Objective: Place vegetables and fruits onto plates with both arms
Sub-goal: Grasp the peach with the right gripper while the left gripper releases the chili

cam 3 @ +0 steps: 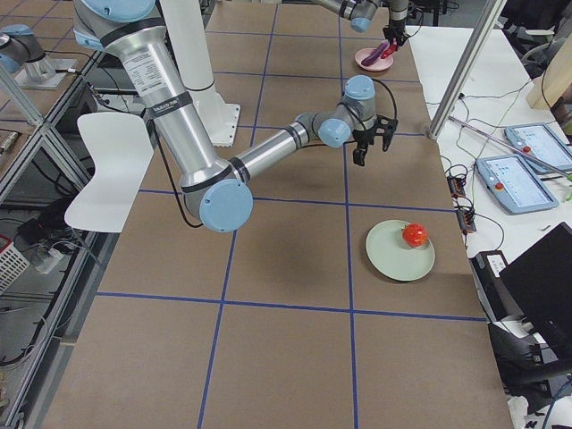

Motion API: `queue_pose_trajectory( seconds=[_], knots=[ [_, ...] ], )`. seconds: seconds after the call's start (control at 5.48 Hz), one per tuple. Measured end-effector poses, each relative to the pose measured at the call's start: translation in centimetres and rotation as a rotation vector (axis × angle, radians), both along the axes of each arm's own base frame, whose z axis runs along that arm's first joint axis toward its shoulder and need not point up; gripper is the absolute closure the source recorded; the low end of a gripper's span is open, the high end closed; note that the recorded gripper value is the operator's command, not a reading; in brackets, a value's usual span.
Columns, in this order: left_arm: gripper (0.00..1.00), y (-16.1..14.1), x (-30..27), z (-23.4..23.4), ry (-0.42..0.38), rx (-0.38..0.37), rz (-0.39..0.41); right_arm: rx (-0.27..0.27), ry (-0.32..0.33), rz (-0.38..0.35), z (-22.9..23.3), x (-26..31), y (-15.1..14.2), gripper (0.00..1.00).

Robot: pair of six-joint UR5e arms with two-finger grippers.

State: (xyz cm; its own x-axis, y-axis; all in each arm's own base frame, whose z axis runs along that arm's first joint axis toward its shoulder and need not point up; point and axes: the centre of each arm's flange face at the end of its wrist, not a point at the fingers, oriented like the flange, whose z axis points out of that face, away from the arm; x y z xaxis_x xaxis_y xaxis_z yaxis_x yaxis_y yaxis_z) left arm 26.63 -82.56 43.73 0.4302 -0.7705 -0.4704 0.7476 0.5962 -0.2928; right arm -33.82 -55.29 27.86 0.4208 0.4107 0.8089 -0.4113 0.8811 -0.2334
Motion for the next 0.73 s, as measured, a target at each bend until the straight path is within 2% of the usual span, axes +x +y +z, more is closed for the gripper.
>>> queue_pose_trajectory(
  seconds=[0.18, 0.55, 0.73],
  knots=[
    [0.01, -0.3, -0.7, 3.1, -0.012, -0.003, -0.019, -0.045, -0.045, -0.016, -3.8, -3.4, 4.7, 0.00],
    [0.00, -0.4, -1.8, 4.5, -0.014, 0.030, -0.001, -0.072, -0.067, -0.030, -6.6, -9.4, 10.7, 0.00],
    [0.00, -0.7, -3.1, 2.3, 0.021, 0.041, 0.005, -0.079, -0.060, -0.019, -7.1, -12.4, 12.7, 0.00]
  ],
)
